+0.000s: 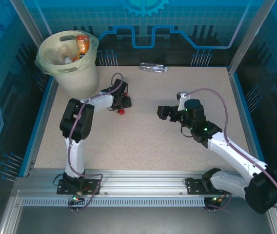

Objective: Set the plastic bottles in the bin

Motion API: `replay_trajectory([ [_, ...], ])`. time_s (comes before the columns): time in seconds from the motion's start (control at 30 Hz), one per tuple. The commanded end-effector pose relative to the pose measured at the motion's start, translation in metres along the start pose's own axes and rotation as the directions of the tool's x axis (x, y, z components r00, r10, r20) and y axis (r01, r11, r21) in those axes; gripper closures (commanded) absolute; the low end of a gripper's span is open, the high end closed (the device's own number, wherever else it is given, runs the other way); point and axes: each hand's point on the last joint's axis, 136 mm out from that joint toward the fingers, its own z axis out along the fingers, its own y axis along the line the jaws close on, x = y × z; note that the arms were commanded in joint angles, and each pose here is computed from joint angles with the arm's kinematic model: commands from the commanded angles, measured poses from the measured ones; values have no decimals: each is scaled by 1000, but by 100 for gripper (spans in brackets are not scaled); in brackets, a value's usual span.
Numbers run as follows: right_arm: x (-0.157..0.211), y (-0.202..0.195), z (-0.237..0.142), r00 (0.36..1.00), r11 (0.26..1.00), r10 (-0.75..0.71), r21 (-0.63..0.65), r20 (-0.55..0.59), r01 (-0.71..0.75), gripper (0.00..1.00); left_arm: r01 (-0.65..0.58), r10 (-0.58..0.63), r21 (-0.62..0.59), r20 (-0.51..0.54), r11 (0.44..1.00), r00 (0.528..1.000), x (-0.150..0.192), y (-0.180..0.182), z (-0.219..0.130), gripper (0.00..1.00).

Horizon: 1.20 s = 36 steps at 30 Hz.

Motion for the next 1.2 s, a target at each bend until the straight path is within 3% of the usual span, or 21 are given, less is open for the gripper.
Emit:
replay_trajectory([
  [0.0,2,6,-4,996,996,79,-49,35,-78,0,3,-4,100,12,995,1000,4,-22,-27,54],
  [0.37,-20,3,-19,992,999,43,-1,118,-43,0,-69,23,296,158,953,987,-29,-61,-118,54],
  [0.67,-33,11,-15,989,999,29,-24,145,-26,0,-148,27,377,308,914,951,-59,-73,-207,54],
  [0.9,-36,17,-9,989,999,31,-49,145,-24,0,-91,-71,370,401,924,913,-95,-41,-277,54],
  [1.17,-45,25,-1,990,998,25,-59,141,-16,0,-44,-169,345,563,938,809,-146,6,-348,54],
])
